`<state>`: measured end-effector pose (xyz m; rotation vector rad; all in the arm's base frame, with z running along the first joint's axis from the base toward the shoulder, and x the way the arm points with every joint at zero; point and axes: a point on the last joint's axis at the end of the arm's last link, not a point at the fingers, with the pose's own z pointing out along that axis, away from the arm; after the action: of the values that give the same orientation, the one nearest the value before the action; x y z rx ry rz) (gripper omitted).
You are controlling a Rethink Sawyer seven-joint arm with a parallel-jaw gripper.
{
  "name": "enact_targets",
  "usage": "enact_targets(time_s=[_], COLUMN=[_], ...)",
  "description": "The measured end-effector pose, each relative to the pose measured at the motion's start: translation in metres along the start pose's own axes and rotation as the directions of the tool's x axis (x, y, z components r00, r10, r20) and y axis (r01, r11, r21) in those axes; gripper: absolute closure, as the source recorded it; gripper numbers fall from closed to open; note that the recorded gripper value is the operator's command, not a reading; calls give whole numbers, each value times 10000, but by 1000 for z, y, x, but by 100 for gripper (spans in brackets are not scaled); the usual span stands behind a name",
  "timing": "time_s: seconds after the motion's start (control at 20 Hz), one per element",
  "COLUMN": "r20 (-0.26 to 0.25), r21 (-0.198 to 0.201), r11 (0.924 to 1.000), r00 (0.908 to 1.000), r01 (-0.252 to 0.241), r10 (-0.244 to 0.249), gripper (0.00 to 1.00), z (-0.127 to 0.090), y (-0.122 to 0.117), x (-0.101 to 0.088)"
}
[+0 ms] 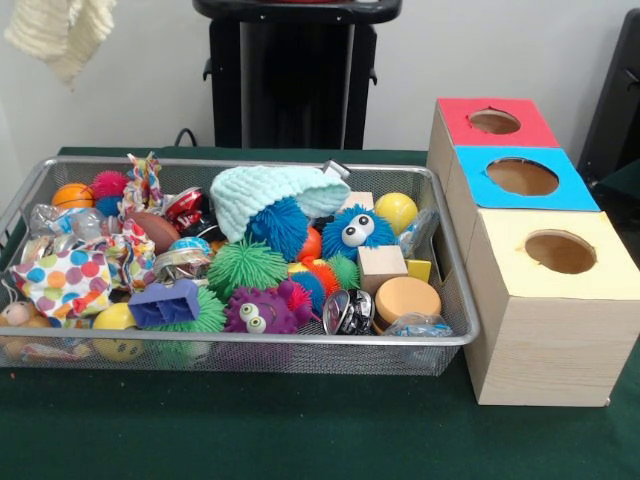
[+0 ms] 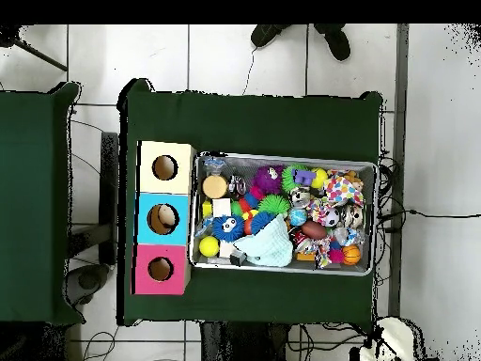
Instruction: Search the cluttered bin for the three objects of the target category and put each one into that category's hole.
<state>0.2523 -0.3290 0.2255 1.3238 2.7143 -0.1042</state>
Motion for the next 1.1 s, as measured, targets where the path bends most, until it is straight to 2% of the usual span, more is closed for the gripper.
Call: enact_targets(time_s=[0.15, 0.35, 0.4, 0.45, 0.55, 0.7, 0.8, 0.95, 1.1], r20=[-121, -351, -405, -504, -553, -584, -544, -388, -202], r21=[157, 314, 363, 434, 477, 622, 674, 679, 643], r11=[9986, 9911, 9879, 9810, 9758, 9611, 9547, 9523, 9568], r00=[9987, 9912, 9880, 9811, 9760, 9623, 9565, 9546, 9590], r01=[498, 1290, 1508, 1892, 2133, 2690, 2899, 2974, 2835], r10=[-496, -1279, -1493, -1870, -2106, -2656, -2866, -2953, -2828], gripper=[100, 100, 100, 100, 100, 100, 100, 100, 100], z=[-11, -28, -34, -42, -46, -57, -63, -69, -73], y=[15, 40, 46, 55, 59, 65, 66, 66, 64], x=[-7, -10, -9, -6, -3, 4, 7, 6, -1])
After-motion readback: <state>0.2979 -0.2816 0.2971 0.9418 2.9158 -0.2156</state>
